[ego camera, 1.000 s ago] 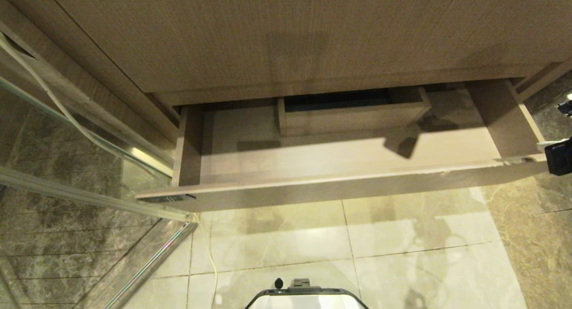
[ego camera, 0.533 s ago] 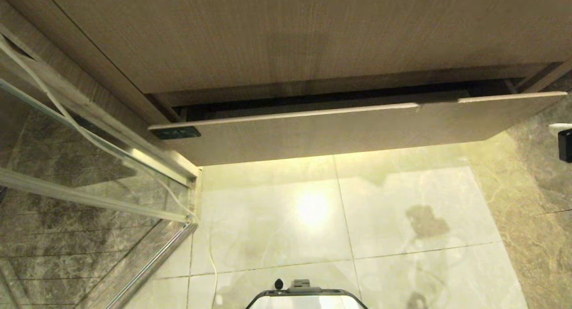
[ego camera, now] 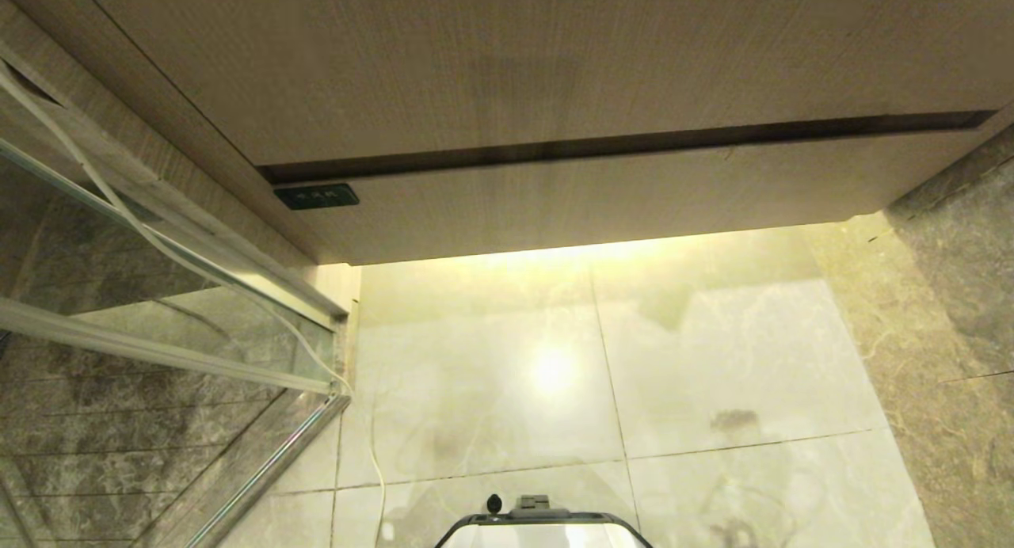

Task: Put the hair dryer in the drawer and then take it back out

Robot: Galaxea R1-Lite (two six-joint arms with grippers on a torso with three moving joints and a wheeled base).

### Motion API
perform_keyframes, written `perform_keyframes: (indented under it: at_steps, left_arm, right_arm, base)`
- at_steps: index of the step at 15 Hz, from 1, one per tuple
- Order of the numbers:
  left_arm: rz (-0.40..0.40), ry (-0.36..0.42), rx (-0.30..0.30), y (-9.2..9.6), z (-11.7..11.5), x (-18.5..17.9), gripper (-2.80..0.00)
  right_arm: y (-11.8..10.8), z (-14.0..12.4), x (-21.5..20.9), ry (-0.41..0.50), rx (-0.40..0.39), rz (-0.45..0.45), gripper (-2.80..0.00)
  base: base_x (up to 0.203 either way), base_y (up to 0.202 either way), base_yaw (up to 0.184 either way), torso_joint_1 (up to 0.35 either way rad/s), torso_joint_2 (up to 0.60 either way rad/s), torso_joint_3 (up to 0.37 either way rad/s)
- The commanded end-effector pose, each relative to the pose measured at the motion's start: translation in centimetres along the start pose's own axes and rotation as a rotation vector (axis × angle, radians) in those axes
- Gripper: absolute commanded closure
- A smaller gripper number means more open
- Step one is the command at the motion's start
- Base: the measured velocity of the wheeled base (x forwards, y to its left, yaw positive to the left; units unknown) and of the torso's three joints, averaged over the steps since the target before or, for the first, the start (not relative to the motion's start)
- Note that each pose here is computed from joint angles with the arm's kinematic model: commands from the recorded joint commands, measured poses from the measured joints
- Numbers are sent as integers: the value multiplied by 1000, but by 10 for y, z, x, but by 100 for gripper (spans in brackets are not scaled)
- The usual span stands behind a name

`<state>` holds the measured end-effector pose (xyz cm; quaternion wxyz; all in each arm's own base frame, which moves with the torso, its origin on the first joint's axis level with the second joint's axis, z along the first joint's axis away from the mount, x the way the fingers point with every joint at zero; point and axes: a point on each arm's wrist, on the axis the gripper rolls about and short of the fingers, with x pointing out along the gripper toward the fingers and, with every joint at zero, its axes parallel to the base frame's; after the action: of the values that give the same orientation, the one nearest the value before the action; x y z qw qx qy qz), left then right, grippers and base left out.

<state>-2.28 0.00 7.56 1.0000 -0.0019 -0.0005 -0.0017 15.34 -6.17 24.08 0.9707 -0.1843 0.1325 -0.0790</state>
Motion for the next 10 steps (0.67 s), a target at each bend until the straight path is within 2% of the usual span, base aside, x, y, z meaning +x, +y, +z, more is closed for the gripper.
perform_keyframes:
  at_steps: [1, 4, 5, 8, 10]
  left_arm:
    - [0, -1, -1, 0, 0, 0, 0]
    - [0, -1, -1, 0, 0, 0, 0]
    - [0, 1, -1, 0, 0, 0, 0]
    - [2, 1, -1, 0, 0, 0, 0]
    - [0, -1, -1, 0, 0, 0, 0]
  right_arm:
    - [15, -8, -45, -41, -10, -10, 0]
    - [34, -27, -80, -32, -5, 28, 0]
    - [40, -33, -89, -50, 21, 55, 0]
    - [61, -60, -141, -250, 121, 155, 0]
    - [72, -95, -165, -355, 161, 212, 0]
  base:
    - [0, 0, 0, 0, 0, 0]
    - [0, 0, 0, 0, 0, 0]
    - [0, 0, 0, 0, 0, 0]
    - [0, 0, 0, 0, 0, 0]
    - [0, 0, 0, 0, 0, 0]
